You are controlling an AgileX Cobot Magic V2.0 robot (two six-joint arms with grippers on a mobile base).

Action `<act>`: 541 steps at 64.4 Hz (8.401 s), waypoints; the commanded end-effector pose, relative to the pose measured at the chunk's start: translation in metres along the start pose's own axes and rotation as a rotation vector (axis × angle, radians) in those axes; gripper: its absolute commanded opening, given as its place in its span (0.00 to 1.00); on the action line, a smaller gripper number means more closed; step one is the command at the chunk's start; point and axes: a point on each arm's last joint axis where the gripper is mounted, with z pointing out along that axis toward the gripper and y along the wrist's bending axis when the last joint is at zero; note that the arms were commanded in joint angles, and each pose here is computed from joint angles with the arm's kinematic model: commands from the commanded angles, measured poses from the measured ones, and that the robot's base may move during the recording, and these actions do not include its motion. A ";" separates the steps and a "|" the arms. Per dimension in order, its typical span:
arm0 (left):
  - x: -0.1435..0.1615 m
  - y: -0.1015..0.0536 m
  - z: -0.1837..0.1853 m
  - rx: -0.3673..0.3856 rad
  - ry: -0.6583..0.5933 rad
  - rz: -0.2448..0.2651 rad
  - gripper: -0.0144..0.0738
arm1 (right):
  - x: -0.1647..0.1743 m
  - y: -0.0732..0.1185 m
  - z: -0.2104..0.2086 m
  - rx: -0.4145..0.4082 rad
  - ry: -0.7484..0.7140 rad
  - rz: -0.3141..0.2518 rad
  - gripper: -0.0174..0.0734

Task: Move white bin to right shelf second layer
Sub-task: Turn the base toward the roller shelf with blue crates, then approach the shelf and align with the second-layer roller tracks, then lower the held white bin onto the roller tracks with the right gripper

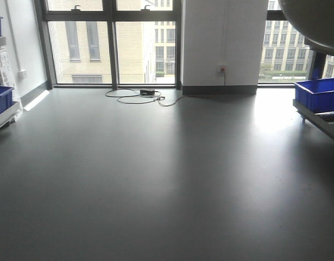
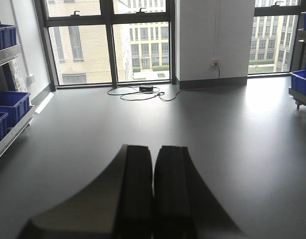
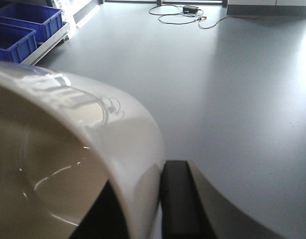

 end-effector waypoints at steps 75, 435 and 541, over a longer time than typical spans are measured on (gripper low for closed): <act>0.004 0.000 0.000 -0.008 -0.062 -0.009 0.26 | -0.019 0.002 -0.005 -0.013 -0.136 -0.004 0.25; 0.004 0.000 0.000 -0.008 -0.062 -0.009 0.26 | -0.020 0.002 -0.005 -0.014 -0.144 -0.004 0.25; 0.004 0.000 0.000 -0.008 -0.062 -0.009 0.26 | -0.004 -0.032 0.196 0.154 0.381 0.045 0.25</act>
